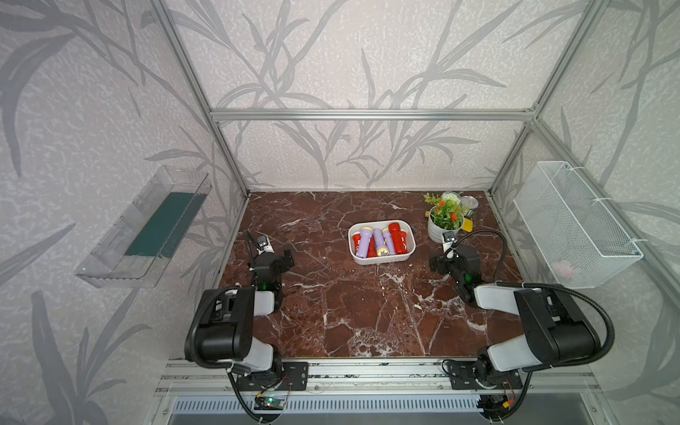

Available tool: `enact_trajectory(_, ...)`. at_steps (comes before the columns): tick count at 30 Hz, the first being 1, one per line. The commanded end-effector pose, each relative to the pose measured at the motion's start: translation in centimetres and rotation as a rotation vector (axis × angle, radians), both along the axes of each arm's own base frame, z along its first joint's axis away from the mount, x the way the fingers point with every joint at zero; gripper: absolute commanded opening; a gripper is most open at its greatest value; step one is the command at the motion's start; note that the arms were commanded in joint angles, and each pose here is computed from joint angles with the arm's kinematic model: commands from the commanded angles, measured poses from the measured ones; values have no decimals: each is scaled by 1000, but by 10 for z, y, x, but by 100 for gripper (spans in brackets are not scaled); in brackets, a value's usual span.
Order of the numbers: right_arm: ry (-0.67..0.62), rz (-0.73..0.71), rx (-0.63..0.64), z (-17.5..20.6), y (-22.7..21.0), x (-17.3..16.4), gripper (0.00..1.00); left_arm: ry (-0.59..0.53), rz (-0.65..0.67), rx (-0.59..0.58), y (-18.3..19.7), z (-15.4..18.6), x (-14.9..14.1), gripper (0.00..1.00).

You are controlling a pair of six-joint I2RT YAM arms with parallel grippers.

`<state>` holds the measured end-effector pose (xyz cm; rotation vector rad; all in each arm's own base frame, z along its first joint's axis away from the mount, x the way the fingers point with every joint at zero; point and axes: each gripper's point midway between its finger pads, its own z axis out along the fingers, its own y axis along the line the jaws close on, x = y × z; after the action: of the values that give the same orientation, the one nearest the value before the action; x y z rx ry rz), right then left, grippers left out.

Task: Put the flashlights into the storage boxes
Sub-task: Reset both arms

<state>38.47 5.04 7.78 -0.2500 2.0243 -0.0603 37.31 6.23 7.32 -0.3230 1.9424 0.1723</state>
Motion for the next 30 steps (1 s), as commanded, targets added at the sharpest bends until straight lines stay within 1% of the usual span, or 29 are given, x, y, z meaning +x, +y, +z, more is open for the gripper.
enact_trajectory(1, -90, 38, 34, 15, 3, 7, 99, -37, -96, 0, -13, 20, 18, 98)
enact_trajectory(2, -113, 28, 46, 12, 1, 7, 99, -25, -103, 1, -14, 20, 18, 98)
enact_trajectory(4, -174, 31, 61, 17, -1, 9, 99, -98, -117, 20, -16, 25, 21, 98)
enact_trajectory(5, -152, 38, 60, 16, 0, 8, 99, -94, -109, 17, -15, 22, 19, 98)
enact_trajectory(7, -91, 42, 50, 14, 1, 8, 99, -48, -111, 8, -15, 20, 19, 98)
enact_trajectory(9, -102, 15, 68, 13, -4, 10, 99, -70, -118, 16, -15, 22, 20, 95)
enact_trajectory(10, -109, -5, 70, 13, -7, 11, 99, -93, -116, 21, -15, 24, 20, 99)
enact_trajectory(12, -105, -6, 67, 13, -7, 11, 99, -64, -118, 15, -15, 21, 20, 99)
enact_trajectory(14, -90, 2, 59, 13, -6, 10, 99, -85, -117, 21, -15, 23, 20, 99)
enact_trajectory(16, -96, 1, 61, 13, -7, 11, 99, -72, -118, 19, -15, 21, 20, 99)
enact_trajectory(30, -91, 3, 61, 13, -6, 10, 99, -82, -117, 23, -16, 23, 20, 99)
